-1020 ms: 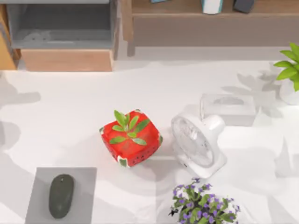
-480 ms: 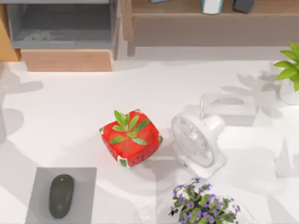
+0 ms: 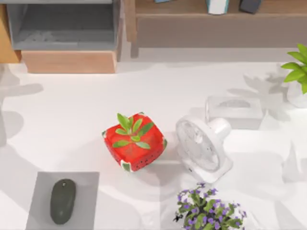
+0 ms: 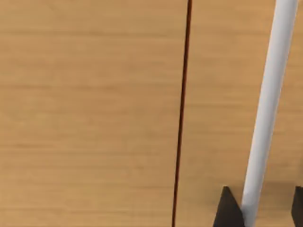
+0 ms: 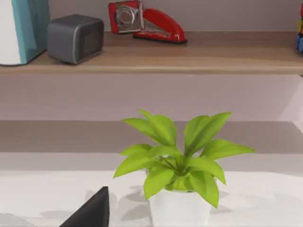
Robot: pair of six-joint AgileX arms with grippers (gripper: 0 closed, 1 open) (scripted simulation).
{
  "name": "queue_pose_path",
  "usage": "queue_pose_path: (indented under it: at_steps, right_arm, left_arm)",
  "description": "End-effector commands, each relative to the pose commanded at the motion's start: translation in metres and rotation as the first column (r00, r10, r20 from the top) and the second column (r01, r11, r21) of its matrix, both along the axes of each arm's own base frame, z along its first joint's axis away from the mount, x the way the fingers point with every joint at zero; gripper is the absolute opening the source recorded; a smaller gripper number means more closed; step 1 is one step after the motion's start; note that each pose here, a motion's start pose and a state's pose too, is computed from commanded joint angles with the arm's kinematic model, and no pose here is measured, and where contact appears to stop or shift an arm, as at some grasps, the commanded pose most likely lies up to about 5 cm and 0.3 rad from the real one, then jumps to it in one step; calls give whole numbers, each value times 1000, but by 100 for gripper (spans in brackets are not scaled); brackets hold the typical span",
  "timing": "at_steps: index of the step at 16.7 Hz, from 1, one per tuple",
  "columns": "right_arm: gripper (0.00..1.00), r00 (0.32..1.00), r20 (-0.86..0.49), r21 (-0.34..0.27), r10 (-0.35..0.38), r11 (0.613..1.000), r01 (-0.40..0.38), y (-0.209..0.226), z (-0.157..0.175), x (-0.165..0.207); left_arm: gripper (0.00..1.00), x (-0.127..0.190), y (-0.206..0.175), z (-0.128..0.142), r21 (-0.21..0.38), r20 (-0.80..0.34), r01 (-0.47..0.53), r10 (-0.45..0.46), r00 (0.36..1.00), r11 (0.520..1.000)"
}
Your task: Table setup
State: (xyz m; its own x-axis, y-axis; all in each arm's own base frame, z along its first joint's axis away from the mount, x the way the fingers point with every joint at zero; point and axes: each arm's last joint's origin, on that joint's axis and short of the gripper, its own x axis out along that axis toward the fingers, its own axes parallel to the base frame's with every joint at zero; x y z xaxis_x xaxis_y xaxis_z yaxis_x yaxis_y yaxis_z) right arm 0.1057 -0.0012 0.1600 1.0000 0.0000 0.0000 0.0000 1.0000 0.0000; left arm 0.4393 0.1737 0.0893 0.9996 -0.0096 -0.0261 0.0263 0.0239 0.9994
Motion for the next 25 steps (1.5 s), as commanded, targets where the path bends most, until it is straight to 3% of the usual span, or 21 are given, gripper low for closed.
queue_pose_path:
  at_steps: [5, 6, 13, 14, 25]
  right_arm:
    - [100, 1000, 0, 0, 0, 1000, 0, 0, 0, 0]
    - [100, 1000, 0, 0, 0, 1000, 0, 0, 0, 0]
    - [100, 1000, 0, 0, 0, 1000, 0, 0, 0, 0]
    - [100, 1000, 0, 0, 0, 1000, 0, 0, 0, 0]
    - [100, 1000, 0, 0, 0, 1000, 0, 0, 0, 0]
  left_arm:
    - [98, 0, 0, 0, 0, 0, 0, 0, 1000, 1000]
    - [100, 0, 0, 0, 0, 0, 0, 0, 1000, 1000]
    - [100, 0, 0, 0, 0, 0, 0, 0, 1000, 1000]
    - [100, -5, 1, -13, -22, -41, -6, 5, 999, 1000]
    - [100, -45, 2, -13, -22, -41, -6, 5, 999, 1000]
